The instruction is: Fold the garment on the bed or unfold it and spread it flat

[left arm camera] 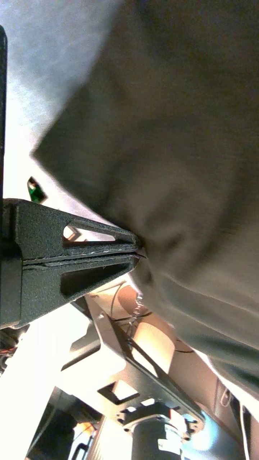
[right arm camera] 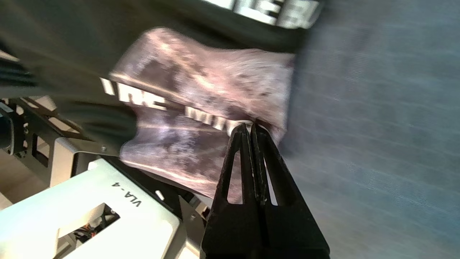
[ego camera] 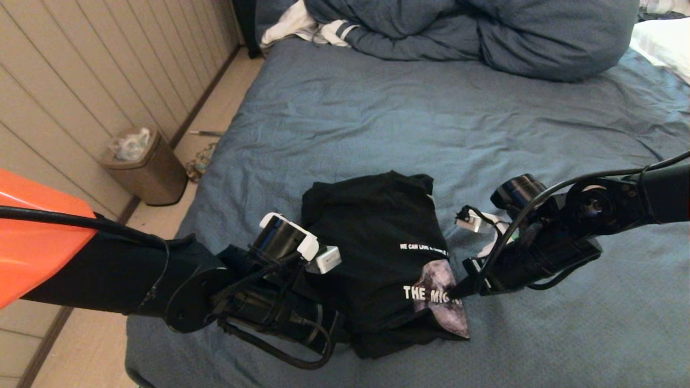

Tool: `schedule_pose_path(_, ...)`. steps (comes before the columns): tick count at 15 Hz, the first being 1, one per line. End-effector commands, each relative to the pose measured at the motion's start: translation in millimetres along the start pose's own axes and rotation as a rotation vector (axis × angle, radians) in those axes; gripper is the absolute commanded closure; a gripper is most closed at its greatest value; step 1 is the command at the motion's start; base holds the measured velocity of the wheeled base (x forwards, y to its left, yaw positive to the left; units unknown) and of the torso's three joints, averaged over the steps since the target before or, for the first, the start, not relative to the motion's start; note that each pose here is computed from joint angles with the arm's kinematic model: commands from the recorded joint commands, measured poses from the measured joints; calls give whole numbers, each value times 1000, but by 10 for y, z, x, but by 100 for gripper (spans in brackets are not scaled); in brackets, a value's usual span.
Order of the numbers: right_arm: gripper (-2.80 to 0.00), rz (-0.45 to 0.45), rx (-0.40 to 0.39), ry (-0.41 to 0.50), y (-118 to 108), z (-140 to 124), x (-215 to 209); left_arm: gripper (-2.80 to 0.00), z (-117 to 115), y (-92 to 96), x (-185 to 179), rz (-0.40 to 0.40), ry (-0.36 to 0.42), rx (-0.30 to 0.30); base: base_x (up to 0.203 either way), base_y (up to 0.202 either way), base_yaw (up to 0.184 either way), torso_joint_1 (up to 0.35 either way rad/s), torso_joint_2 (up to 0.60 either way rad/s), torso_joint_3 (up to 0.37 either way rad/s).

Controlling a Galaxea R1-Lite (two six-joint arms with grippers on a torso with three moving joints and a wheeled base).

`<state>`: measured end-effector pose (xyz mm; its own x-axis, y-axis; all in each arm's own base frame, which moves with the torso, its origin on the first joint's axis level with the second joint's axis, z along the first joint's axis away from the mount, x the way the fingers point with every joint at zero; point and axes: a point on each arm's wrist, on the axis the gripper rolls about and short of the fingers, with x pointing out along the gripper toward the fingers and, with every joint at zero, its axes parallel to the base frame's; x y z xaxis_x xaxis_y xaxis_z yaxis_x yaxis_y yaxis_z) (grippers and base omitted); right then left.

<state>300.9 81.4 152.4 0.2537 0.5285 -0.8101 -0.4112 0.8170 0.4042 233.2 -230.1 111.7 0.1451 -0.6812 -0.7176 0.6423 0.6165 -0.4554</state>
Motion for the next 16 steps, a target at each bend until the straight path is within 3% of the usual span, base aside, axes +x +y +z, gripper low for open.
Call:
schedule_pose_path(1, 0, -19, 19, -10, -138, -25, -65, 0, -40, -9, -46, -1, -4, 0, 0, 0, 0, 0, 0, 0)
schedule_pose_path(4, 0, -34, 15, -37, -173, -64, -197, 0, -100, 8, -51, 6, -1, -3, 0, 0, 0, 0, 0, 0)
schedule_pose_path(8, 0, -37, -9, -91, -77, -75, -377, 0, -32, -106, -312, -7, -90, 28, 0, 0, 0, 0, 0, 0)
schedule_pose_path(13, 0, -65, -40, -239, 81, -140, -855, 0, 48, -284, -1120, -10, -326, 36, 0, 0, 0, 0, 0, 0)
schedule_pose_path(16, 0, -119, -26, -403, 224, -382, -1383, 0, -137, -307, -1888, 113, -526, 7, 0, 0, 0, 0, 0, 0)
